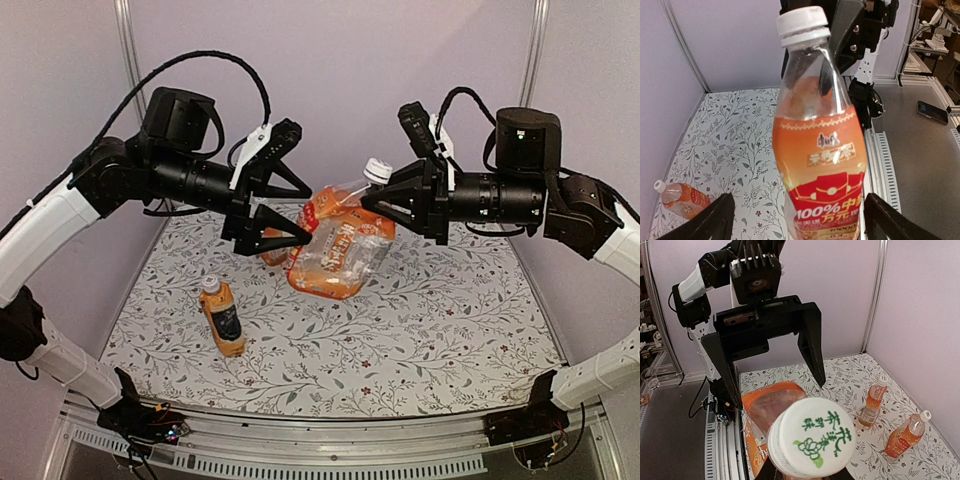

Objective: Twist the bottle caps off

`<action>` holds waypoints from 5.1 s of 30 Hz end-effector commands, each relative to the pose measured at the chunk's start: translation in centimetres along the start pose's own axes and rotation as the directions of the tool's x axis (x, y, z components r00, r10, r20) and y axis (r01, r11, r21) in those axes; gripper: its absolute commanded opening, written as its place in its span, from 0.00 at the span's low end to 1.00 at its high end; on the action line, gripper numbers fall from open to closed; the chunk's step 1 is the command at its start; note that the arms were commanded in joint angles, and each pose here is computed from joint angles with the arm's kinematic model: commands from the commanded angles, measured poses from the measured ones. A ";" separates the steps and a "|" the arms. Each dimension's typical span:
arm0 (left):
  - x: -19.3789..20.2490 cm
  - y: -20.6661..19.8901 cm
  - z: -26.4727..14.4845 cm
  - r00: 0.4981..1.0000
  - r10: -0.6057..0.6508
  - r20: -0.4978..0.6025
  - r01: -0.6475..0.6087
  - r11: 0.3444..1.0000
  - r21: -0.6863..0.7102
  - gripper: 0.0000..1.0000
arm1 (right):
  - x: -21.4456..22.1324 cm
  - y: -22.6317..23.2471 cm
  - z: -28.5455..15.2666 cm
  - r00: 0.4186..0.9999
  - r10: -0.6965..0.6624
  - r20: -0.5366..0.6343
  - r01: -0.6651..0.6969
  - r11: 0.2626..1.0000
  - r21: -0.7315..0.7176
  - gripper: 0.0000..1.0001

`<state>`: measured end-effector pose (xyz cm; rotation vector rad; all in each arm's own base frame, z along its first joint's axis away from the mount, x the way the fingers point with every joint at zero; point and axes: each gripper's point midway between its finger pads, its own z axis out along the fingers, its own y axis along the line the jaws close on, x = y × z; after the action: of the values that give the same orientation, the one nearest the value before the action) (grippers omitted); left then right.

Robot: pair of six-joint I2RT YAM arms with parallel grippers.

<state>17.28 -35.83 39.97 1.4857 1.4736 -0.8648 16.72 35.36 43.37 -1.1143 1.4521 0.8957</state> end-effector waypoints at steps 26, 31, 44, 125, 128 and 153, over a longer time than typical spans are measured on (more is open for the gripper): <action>1.4 1.7 1.0 0.999 0.028 -0.037 -0.034 0.983 -0.180 0.17 | -1.2 -1.4 0.4 1.000 0.015 0.023 -0.016 0.996 0.084 0.81; 1.3 6.9 -1.3 0.981 0.160 -0.111 -0.194 0.855 -0.482 0.11 | -1.5 -2.1 -0.8 0.988 0.150 0.026 -0.152 0.979 0.138 0.90; 3.1 10.4 -2.0 0.782 0.424 -0.457 -0.622 0.494 -0.608 0.08 | -1.1 -7.1 -0.4 0.877 0.479 0.040 -0.449 0.787 0.423 0.82; 5.5 -2.0 0.3 0.886 0.415 -0.209 -0.438 0.896 -0.076 0.01 | 7.0 3.8 2.3 0.891 -0.058 -0.451 -0.013 0.988 -0.154 0.00; 6.1 -4.3 0.1 0.914 0.362 -0.183 -0.360 0.932 0.043 0.00 | 8.0 4.6 1.2 0.859 -0.143 -0.492 0.031 0.973 -0.229 0.00; 7.2 2.2 1.8 0.914 0.327 -0.238 -0.392 0.863 -0.320 0.00 | 3.4 -1.8 -0.7 0.903 0.369 -0.218 -0.294 0.904 0.311 0.99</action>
<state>18.44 -34.43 31.02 1.6371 1.3711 -0.3136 16.29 34.80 38.48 -1.1585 1.8715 0.7134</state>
